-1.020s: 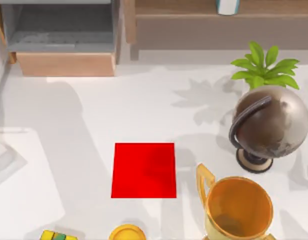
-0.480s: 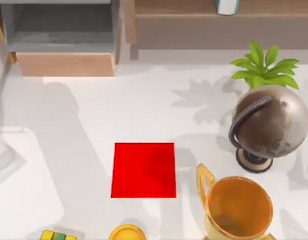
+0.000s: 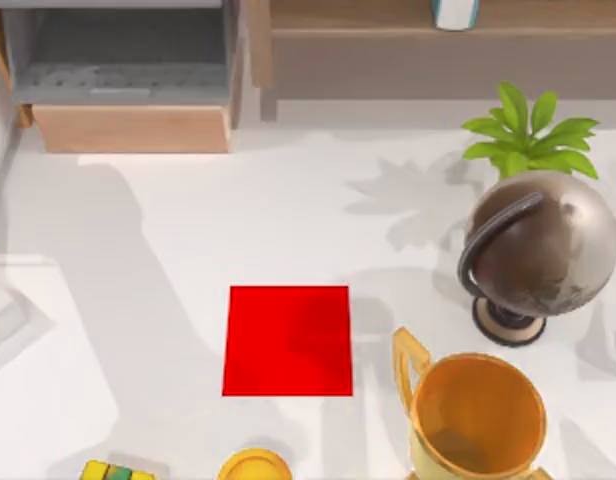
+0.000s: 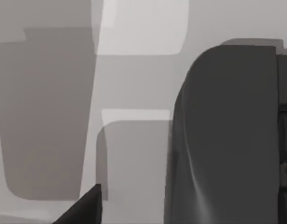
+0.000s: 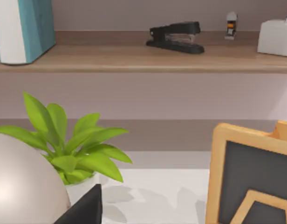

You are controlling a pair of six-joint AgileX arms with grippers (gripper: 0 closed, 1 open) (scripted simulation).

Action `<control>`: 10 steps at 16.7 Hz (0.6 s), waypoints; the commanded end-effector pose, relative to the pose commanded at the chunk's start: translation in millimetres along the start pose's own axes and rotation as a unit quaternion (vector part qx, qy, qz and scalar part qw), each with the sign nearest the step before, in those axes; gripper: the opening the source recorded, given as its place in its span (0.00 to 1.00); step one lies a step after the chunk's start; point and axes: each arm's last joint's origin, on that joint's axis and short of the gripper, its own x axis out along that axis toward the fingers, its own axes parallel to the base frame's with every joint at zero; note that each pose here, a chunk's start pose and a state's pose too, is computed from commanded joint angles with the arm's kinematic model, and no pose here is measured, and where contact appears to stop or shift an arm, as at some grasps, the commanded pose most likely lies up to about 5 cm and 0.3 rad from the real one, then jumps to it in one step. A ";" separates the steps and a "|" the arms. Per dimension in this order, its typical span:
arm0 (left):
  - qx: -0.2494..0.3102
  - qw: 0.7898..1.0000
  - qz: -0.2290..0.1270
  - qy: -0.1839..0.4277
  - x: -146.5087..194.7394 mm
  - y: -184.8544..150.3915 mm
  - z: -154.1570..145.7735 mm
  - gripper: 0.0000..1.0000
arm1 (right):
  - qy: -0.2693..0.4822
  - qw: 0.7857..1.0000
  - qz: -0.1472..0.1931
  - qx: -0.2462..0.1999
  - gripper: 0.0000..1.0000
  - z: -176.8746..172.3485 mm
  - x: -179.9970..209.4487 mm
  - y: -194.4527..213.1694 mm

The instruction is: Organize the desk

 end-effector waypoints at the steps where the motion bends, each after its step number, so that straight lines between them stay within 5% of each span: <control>1: 0.000 1.000 0.000 0.000 0.6 -0.2 0.0 1.00 | 0.000 1.000 0.000 0.000 1.00 0.0 0.0 0.0; 4: 0.000 1.000 0.000 0.000 0.6 -0.2 0.0 1.00 | 0.000 1.000 0.000 0.000 1.00 0.0 0.0 0.0; 10: 0.000 1.000 0.000 0.000 0.6 -0.2 0.0 0.55 | 0.000 1.000 0.000 0.000 1.00 0.0 0.0 0.0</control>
